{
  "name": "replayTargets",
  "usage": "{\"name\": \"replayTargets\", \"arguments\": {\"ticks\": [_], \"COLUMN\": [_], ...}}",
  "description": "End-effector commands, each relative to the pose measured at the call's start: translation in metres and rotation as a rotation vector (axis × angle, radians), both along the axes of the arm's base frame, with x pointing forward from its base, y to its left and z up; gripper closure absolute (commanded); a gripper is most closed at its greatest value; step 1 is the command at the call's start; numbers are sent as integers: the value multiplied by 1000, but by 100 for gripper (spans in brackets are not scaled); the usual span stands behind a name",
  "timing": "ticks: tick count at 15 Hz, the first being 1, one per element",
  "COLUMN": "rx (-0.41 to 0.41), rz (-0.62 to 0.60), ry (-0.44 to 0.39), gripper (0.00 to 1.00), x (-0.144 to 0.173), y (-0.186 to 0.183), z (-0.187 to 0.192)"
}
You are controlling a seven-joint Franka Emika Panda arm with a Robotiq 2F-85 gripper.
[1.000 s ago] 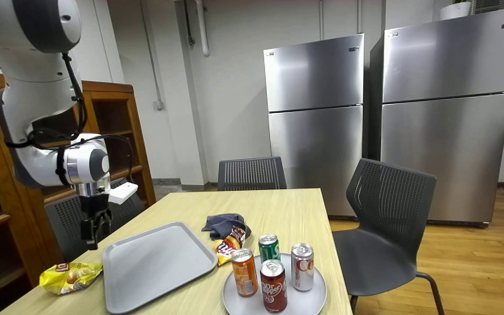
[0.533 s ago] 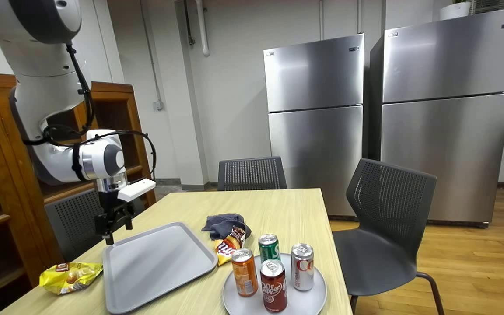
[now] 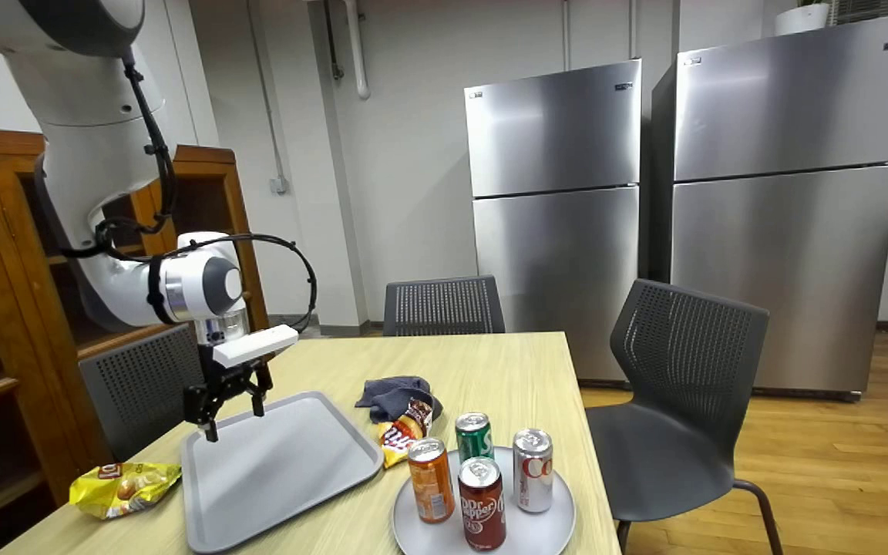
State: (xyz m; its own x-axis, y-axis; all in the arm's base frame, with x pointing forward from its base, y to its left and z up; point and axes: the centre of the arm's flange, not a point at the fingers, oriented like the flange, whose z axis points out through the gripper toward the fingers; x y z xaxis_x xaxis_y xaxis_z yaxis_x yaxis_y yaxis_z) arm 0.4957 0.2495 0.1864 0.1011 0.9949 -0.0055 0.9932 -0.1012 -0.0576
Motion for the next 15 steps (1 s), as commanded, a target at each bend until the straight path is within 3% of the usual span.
{"name": "replayTargets", "arguments": {"ticks": [1, 8, 15], "rx": [-3, -38, -56], "rz": [-146, -387, -496], "ry": [-9, -19, 0], "gripper": [0, 0, 0], "x": [-28, -56, -63], "y": [-29, -83, -108], "z": [14, 15, 14]}}
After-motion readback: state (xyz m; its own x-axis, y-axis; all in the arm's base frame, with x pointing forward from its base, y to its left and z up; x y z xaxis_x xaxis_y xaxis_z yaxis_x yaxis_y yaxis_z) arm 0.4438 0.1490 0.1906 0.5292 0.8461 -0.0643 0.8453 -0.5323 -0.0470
